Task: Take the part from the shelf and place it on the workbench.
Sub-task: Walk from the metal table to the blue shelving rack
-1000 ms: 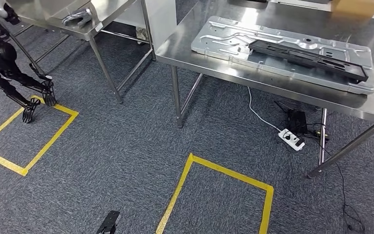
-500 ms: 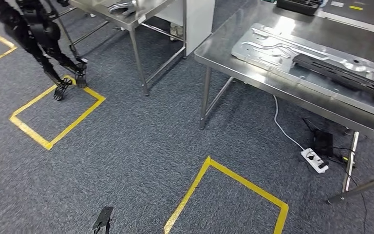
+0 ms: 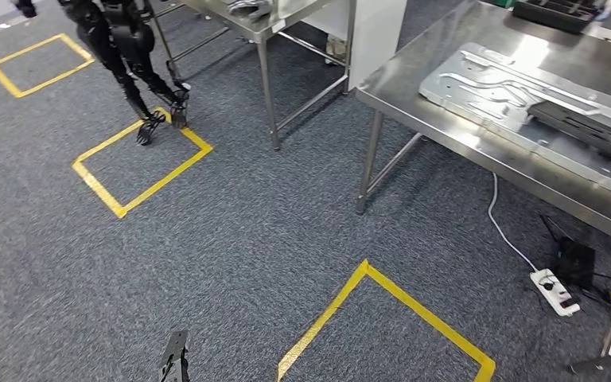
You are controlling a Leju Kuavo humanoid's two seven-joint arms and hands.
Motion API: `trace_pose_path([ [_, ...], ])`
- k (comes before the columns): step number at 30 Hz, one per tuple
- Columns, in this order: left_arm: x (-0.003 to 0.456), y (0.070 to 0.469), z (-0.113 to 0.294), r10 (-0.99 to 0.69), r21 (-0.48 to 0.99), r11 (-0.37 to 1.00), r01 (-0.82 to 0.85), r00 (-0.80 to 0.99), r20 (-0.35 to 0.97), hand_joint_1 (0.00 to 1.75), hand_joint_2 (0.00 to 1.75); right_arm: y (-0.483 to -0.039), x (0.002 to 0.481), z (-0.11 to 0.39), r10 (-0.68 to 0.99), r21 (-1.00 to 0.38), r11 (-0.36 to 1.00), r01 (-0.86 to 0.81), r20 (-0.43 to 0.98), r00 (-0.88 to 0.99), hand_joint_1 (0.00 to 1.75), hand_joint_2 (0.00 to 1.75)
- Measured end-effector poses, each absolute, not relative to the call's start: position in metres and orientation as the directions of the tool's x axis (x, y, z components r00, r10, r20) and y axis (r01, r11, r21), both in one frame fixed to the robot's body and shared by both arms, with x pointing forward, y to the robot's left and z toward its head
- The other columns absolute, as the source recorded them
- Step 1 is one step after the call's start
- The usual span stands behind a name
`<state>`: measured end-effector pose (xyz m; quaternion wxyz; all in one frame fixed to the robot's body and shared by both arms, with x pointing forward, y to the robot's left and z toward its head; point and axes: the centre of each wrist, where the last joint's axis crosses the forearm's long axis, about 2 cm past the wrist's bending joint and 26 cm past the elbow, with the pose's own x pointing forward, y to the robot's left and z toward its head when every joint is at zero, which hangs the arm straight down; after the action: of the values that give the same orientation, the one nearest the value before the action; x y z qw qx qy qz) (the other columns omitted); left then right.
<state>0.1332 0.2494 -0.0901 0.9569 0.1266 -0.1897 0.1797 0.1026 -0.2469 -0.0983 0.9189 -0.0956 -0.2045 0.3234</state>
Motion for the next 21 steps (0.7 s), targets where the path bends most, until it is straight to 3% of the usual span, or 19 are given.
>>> trace_pose_path([
  [10,0.136,0.248,-0.088,0.317,0.231,0.86,-0.454,0.832,0.455,0.0,0.0,-0.237,0.107,-0.096,0.654,-0.338,0.755,-0.561,0.332,0.68,0.0,0.0],
  [21,0.14,0.246,-0.088,0.276,0.167,0.906,-0.389,0.842,0.464,0.0,0.0,-0.236,0.109,-0.095,0.631,-0.342,0.775,-0.531,0.379,0.677,0.0,0.0],
])
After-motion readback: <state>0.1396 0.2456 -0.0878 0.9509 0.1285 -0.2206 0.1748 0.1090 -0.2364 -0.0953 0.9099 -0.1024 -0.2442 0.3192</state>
